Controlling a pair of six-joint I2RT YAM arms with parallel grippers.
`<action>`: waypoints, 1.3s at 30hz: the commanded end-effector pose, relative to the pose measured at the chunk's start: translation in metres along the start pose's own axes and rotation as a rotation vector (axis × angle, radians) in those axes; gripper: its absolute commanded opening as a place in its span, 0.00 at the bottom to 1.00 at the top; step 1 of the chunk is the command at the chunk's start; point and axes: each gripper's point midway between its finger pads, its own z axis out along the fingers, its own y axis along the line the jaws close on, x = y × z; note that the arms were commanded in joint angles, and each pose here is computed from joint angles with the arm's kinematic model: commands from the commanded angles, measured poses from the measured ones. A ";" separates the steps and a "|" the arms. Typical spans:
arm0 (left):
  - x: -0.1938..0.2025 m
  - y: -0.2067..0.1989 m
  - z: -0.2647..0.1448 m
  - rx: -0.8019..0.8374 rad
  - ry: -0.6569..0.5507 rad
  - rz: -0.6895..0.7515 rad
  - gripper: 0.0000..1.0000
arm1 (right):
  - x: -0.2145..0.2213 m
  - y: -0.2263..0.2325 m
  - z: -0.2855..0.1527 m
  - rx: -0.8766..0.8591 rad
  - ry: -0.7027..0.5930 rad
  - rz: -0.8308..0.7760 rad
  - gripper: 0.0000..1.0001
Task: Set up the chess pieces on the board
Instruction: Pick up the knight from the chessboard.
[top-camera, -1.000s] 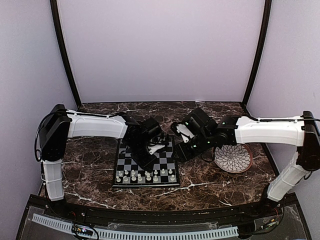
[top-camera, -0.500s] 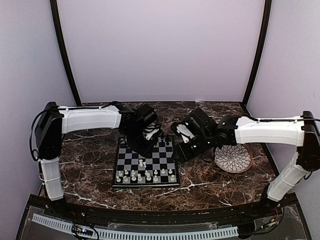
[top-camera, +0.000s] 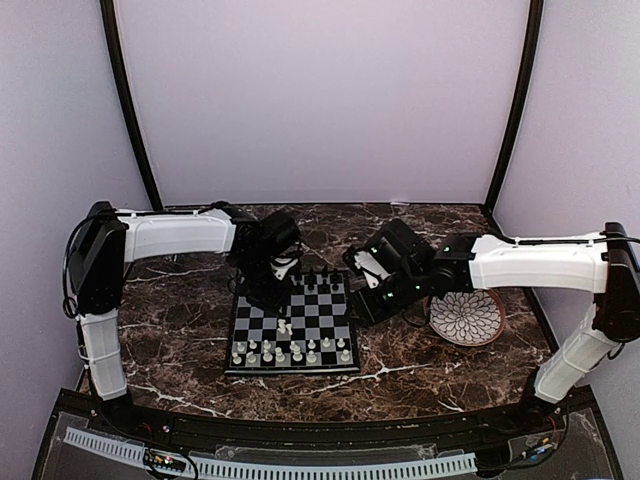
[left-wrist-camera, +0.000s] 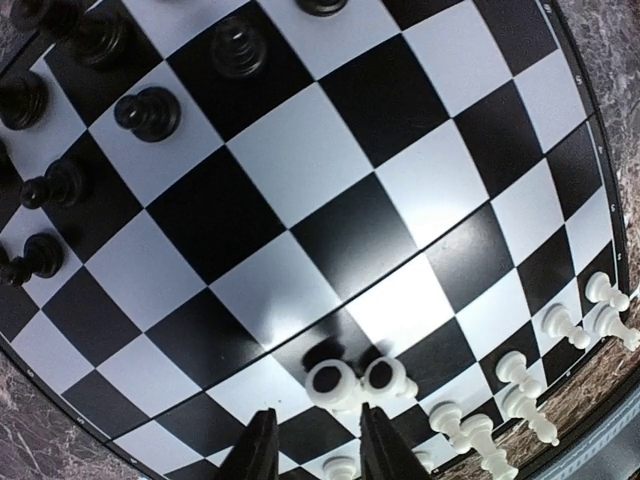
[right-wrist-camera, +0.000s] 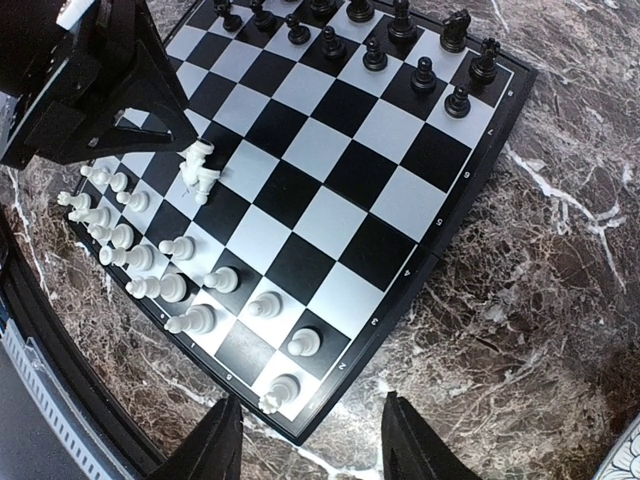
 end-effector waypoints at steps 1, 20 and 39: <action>0.014 0.005 -0.002 0.008 0.042 -0.054 0.31 | -0.005 0.003 -0.006 -0.014 -0.032 0.010 0.49; 0.030 0.010 0.024 0.006 0.110 -0.106 0.24 | -0.004 0.002 -0.006 -0.014 -0.028 0.012 0.49; 0.037 0.013 0.022 -0.001 0.113 -0.076 0.06 | -0.005 0.005 -0.006 -0.026 -0.030 -0.001 0.49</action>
